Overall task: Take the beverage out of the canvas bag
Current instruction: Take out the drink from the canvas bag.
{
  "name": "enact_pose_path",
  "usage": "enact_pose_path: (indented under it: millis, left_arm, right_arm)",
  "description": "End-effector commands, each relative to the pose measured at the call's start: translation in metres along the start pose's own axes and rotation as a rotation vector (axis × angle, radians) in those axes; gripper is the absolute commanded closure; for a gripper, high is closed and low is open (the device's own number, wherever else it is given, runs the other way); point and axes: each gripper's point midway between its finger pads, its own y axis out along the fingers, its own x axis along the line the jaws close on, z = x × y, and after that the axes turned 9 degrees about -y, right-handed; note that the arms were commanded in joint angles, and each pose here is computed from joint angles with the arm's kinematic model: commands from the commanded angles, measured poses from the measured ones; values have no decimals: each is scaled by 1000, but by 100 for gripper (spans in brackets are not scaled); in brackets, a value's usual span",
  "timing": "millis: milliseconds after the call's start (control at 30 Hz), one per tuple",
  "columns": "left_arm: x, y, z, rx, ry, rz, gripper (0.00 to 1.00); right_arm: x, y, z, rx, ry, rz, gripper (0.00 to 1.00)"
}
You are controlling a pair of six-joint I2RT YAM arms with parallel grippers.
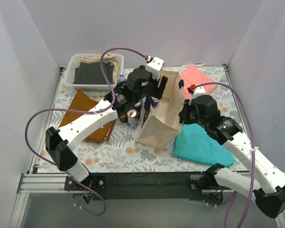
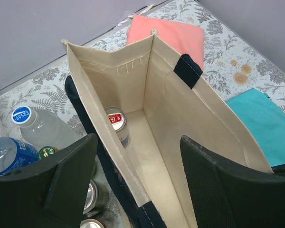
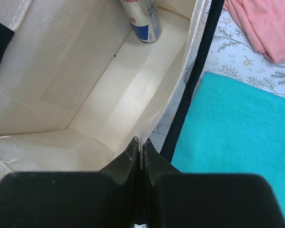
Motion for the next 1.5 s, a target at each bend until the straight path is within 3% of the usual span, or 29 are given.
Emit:
enact_pose_path:
  millis: [0,100,633,900,1167,1333,1467]
  left_arm:
    - [-6,-7,-17,-33,0,26,32]
    - [-5,-8,-18,-37,-1,23,32]
    - [-12,-9,-22,-52,-11,58,32]
    - [-33,19,3,28,2,160,32]
    - [-23,50,31,93,-61,140,33]
    - [-13,62,44,123,-53,107,32]
    - [-11,71,46,130,-47,99,32]
  right_arm:
    - [9,-8,-31,-81,-28,-52,94]
    - [12,-10,-34,-91,-31,-67,99]
    - [30,-21,-44,-116,-73,-174,99]
    - [30,-22,-40,-108,-75,-177,99]
    - [25,-24,-35,-104,-64,-156,41]
    - [19,-28,-37,-124,-61,-123,25]
    - [16,-28,-39,-131,-61,-109,24]
